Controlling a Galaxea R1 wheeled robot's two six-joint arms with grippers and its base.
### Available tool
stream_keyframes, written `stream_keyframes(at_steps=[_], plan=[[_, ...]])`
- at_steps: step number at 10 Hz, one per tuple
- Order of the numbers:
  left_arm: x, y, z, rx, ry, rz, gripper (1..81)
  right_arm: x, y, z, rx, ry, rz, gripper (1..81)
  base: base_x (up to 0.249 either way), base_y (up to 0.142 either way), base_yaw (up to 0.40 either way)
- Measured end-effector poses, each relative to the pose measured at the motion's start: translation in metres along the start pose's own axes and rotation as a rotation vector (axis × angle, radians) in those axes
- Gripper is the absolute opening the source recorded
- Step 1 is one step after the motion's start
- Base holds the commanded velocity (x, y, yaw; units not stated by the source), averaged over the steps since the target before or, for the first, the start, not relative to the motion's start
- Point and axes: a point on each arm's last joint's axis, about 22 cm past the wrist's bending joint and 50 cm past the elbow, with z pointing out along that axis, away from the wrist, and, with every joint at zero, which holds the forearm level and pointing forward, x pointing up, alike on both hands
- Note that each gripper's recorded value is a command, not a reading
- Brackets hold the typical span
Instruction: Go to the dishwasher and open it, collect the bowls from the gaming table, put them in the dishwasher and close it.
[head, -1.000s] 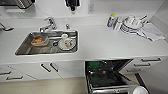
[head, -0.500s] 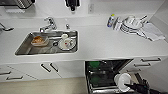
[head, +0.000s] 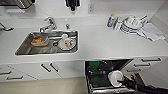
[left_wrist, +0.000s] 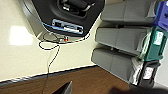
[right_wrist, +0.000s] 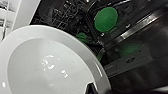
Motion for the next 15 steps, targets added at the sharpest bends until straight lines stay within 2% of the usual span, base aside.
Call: stream_keyframes(at_steps=[2,3,5,6,7,8,9,10,12,14,15], plan=[[0.000,-0.004,-0.002,0.005,0.000,0.014,81.1,0.005,0.004,0.002,-0.009,0.010,0.009,81.1,0.000,0.000,0.000],[0.000,-0.005,-0.002,0.007,0.000,0.015,81.1,0.011,0.009,-0.004,-0.016,0.023,0.045,81.1,0.000,0.000,0.000],[0.000,0.005,0.007,-0.010,0.007,0.009,81.1,0.022,0.022,-0.023,-0.043,0.045,0.057,81.1,0.000,0.000,0.000],[-0.001,0.005,0.010,-0.006,0.007,0.011,81.1,0.022,0.022,-0.033,-0.044,0.044,0.058,81.1,0.000,0.000,0.000],[0.001,-0.003,0.013,0.015,0.006,0.006,81.1,0.020,0.023,-0.046,-0.054,0.032,0.059,81.1,0.000,0.000,0.000],[0.011,-0.014,0.019,0.048,0.016,-0.012,81.1,0.015,0.032,-0.059,-0.077,0.019,0.064,81.1,0.000,0.000,0.000],[0.027,-0.023,0.028,0.078,0.046,-0.046,81.1,-0.010,0.071,-0.089,-0.165,-0.025,0.092,81.1,0.000,0.000,0.000],[0.036,-0.028,0.036,0.104,0.071,-0.098,81.1,-0.042,0.101,-0.113,-0.233,-0.072,0.126,81.1,0.000,0.000,0.000],[0.040,-0.041,0.042,0.163,0.102,-0.191,81.1,-0.105,0.138,-0.149,-0.316,-0.159,0.188,81.1,0.000,0.000,0.000],[0.050,-0.060,0.048,0.228,0.100,-0.216,81.1,-0.177,0.168,-0.182,-0.390,-0.248,0.258,81.1,0.000,0.000,0.000],[0.055,-0.059,0.055,0.237,0.099,-0.234,81.1,-0.203,0.177,-0.196,-0.418,-0.283,0.284,81.1,0.000,0.000,0.000]])
